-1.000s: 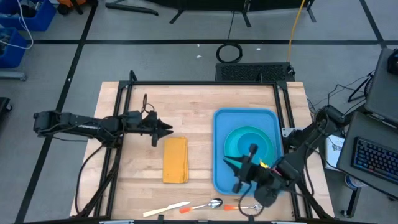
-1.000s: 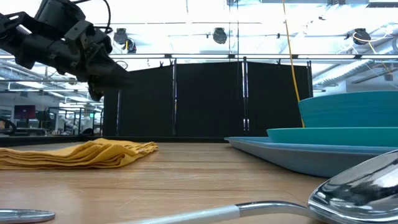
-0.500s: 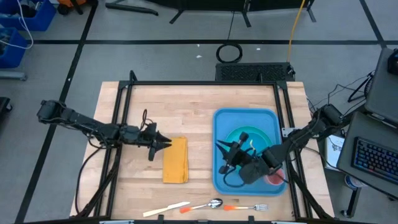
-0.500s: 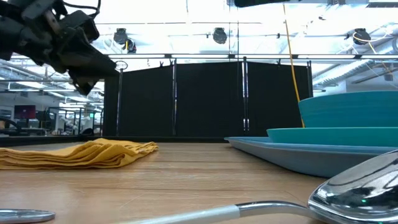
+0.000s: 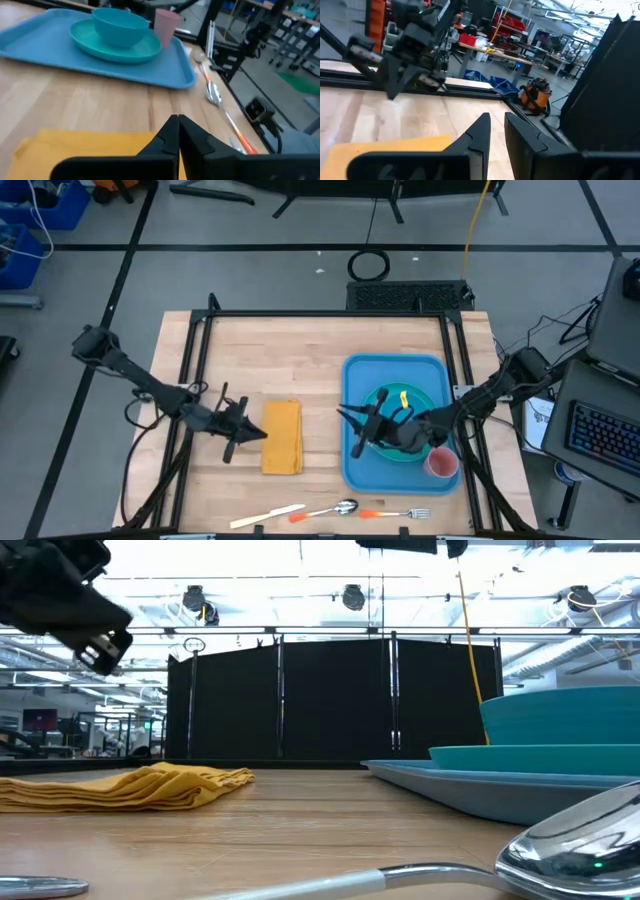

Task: Set up tray
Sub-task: Put the yellow napkin on the tray to the left of the blue plate

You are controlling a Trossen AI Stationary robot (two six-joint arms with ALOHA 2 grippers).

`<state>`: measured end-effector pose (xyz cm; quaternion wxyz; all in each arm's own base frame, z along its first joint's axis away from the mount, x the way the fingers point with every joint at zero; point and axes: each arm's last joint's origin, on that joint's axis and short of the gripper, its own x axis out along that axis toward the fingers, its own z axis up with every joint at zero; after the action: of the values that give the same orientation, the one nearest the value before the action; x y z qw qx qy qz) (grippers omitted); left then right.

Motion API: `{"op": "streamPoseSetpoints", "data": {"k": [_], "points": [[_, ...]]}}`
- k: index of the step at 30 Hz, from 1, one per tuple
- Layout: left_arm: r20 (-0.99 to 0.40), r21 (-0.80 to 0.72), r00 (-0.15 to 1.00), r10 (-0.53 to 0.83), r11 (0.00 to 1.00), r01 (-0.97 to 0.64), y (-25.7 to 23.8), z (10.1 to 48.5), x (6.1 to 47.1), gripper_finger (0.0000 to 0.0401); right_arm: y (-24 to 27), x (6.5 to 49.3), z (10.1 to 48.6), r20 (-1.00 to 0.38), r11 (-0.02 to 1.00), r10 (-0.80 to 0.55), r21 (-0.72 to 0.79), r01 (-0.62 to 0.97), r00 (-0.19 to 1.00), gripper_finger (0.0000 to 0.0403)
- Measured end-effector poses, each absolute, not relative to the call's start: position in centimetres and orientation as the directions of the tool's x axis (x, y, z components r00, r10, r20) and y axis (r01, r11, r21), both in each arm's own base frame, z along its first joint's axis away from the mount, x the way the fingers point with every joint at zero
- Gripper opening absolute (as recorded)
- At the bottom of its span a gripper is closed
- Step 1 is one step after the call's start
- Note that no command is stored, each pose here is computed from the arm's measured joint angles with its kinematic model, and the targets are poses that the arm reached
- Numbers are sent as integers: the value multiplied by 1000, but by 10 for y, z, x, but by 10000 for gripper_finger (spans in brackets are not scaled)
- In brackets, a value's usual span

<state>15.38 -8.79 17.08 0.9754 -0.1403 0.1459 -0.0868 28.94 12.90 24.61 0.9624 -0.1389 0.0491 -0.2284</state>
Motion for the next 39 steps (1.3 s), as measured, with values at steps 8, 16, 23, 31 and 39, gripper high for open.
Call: {"op": "streamPoseSetpoints", "data": {"k": [8,16,23,31,39], "points": [[-368,-274,925,-92,962,-13,-92,149,160,15,127,295,245,-47,954,-270,-146,261,962,47],[-399,-347,895,-200,936,55,-91,146,161,4,118,302,220,-303,990,-4,-138,-40,953,47],[-383,-427,916,-120,902,-60,-87,148,162,38,119,315,188,-387,962,38,-235,-138,921,48],[-433,-448,898,-85,884,-132,-81,143,163,89,143,349,159,-457,843,97,-434,-317,884,55],[-451,-482,885,-115,866,-133,-82,142,162,99,161,391,151,-550,712,56,-563,-419,833,110]]}}
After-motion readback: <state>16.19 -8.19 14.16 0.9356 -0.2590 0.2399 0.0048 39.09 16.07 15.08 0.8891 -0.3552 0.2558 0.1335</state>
